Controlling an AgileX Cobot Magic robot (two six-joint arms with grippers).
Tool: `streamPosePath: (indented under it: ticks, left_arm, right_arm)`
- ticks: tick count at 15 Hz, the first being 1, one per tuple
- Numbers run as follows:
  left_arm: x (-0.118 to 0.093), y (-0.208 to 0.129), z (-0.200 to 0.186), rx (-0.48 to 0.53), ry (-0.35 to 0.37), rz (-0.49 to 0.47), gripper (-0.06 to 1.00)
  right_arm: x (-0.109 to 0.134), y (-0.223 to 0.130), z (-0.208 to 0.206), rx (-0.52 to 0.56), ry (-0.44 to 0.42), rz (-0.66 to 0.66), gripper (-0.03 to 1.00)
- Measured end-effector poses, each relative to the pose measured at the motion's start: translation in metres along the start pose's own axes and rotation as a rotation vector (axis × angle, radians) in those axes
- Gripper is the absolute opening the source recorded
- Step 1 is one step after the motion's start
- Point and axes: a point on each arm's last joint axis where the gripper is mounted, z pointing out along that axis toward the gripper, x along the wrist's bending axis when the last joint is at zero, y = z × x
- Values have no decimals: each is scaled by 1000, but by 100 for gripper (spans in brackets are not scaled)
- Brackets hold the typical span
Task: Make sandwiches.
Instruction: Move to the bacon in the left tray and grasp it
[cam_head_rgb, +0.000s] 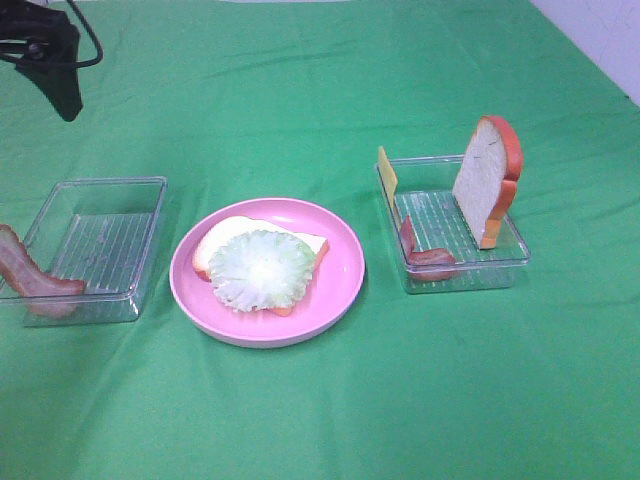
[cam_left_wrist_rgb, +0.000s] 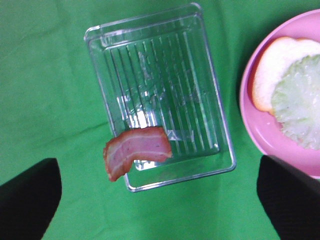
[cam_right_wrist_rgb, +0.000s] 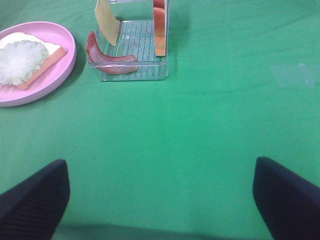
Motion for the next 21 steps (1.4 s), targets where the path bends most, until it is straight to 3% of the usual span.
streamPosePath:
  ticks: [5, 11, 18, 21]
  left_arm:
    - [23, -27, 23, 118, -10, -83, 99]
    - [24, -29, 30, 142, -8, -82, 99]
    - [29, -27, 70, 249, 18, -66, 99]
    - [52, -29, 90, 291, -18, -162, 99]
  right_arm:
    - [0, 0, 0, 0, 0, 0, 95]
    - [0, 0, 0, 0, 0, 0, 95]
    - [0, 0, 0, 0, 0, 0, 95]
    - [0, 0, 0, 0, 0, 0, 95]
